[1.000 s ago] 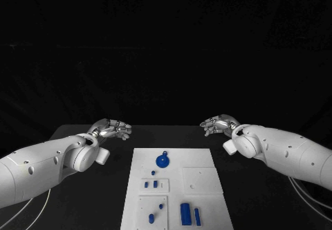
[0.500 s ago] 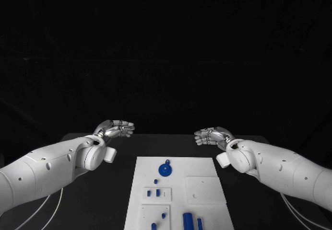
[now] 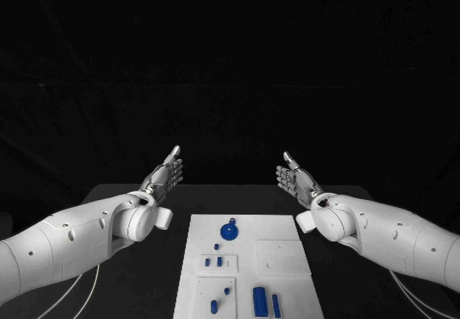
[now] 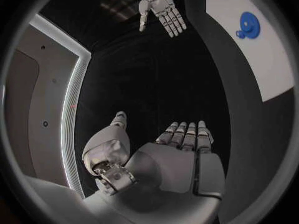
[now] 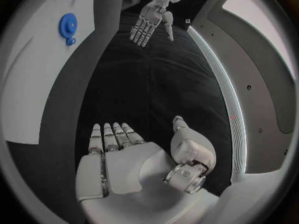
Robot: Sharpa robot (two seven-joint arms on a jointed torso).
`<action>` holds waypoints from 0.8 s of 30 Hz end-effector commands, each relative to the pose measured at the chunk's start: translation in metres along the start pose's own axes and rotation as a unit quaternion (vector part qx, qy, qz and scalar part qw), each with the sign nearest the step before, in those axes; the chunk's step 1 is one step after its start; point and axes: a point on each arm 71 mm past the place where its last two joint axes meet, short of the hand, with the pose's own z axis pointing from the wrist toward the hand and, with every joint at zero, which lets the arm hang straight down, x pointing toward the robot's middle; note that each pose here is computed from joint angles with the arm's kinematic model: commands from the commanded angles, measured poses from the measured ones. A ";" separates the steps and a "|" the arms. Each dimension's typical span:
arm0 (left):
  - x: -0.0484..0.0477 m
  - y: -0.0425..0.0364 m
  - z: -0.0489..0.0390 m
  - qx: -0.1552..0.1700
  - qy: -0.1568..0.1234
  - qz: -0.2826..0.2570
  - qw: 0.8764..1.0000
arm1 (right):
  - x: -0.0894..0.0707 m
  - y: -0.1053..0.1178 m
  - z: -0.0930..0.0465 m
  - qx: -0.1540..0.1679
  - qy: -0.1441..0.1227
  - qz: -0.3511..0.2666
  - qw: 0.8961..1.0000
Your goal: Assemble the parts on the task board
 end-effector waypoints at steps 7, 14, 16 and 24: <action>0.0431 0.0116 -0.0443 0.037 -0.087 -0.035 0.995 | 0.033 0.005 -0.038 -0.054 -0.101 0.049 0.992; 0.0598 0.0140 -0.0642 0.038 -0.104 -0.046 0.993 | 0.053 0.009 -0.065 -0.061 -0.133 0.067 0.987; 0.0616 0.0141 -0.0666 0.038 -0.106 -0.047 0.993 | 0.057 0.010 -0.071 -0.061 -0.139 0.070 0.986; 0.0618 0.0141 -0.0668 0.038 -0.106 -0.047 0.992 | 0.060 0.011 -0.075 -0.062 -0.144 0.072 0.985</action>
